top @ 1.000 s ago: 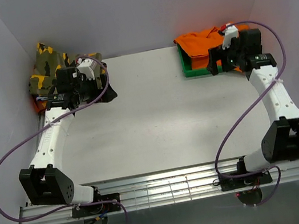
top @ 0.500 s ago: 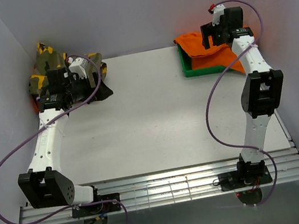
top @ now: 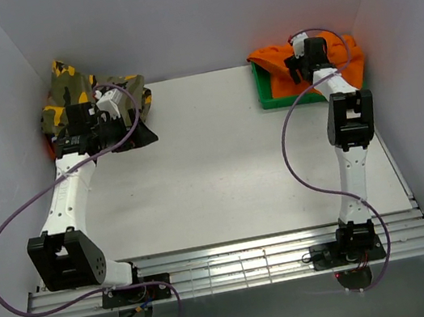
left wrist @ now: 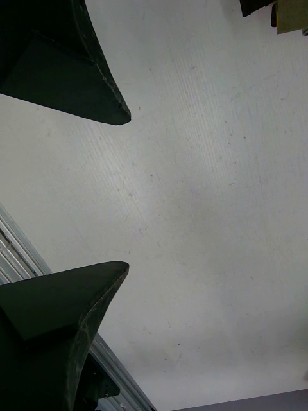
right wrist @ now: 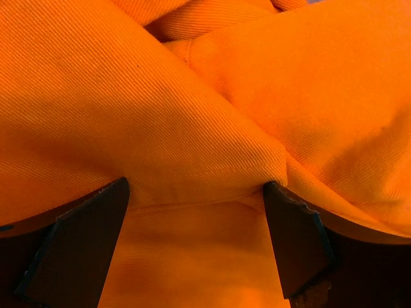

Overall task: Fold and stack the trousers
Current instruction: Grab the trousers from the pile

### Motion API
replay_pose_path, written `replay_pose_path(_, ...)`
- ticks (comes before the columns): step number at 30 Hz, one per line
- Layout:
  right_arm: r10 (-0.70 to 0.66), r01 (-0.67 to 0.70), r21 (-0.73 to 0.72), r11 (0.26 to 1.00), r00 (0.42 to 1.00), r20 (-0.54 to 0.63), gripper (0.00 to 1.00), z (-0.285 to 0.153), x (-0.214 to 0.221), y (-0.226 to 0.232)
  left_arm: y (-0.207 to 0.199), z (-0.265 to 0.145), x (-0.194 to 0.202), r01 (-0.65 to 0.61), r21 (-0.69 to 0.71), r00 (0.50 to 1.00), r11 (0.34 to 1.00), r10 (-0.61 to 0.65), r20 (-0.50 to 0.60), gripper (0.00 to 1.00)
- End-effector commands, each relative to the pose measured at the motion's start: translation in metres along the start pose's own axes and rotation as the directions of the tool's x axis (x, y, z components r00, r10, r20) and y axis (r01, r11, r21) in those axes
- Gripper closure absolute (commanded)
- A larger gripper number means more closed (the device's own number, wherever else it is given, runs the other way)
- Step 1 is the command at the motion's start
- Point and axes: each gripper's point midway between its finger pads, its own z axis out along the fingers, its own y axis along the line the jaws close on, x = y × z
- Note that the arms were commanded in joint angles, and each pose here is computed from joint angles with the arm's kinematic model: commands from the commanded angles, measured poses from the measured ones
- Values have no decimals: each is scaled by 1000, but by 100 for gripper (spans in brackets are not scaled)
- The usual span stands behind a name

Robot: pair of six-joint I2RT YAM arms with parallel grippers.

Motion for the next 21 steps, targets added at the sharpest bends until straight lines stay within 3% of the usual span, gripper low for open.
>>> replay_pose_path(1,-133,122,108,987,986,96,9,15,-26,-26,-1,0,2,20,27,1000,999,-20,-8,2)
replay_pose_path(3,-176,165,127,978,981,84,2,23,-18,-26,1,2,2,34,34,999,999,-33,-14,2)
replay_pose_path(5,-196,184,146,972,978,74,10,28,-15,-29,0,4,3,40,46,999,998,-39,-22,2)
replay_pose_path(8,-225,210,174,962,971,75,47,30,-18,-35,-1,5,2,43,55,999,998,-42,-24,2)
replay_pose_path(9,-229,211,191,959,970,76,74,29,-21,-39,-2,5,1,42,59,999,997,-41,-23,2)
replay_pose_path(11,-249,226,225,948,965,78,89,26,-28,-47,-2,6,0,43,65,999,997,-41,-25,2)
replay_pose_path(15,-249,206,279,938,960,128,92,9,-58,-65,-4,6,-1,45,76,999,996,-44,-26,2)
replay_pose_path(21,-111,-1,294,956,926,361,92,-68,-152,-104,-6,4,-4,43,80,999,996,-41,-19,2)
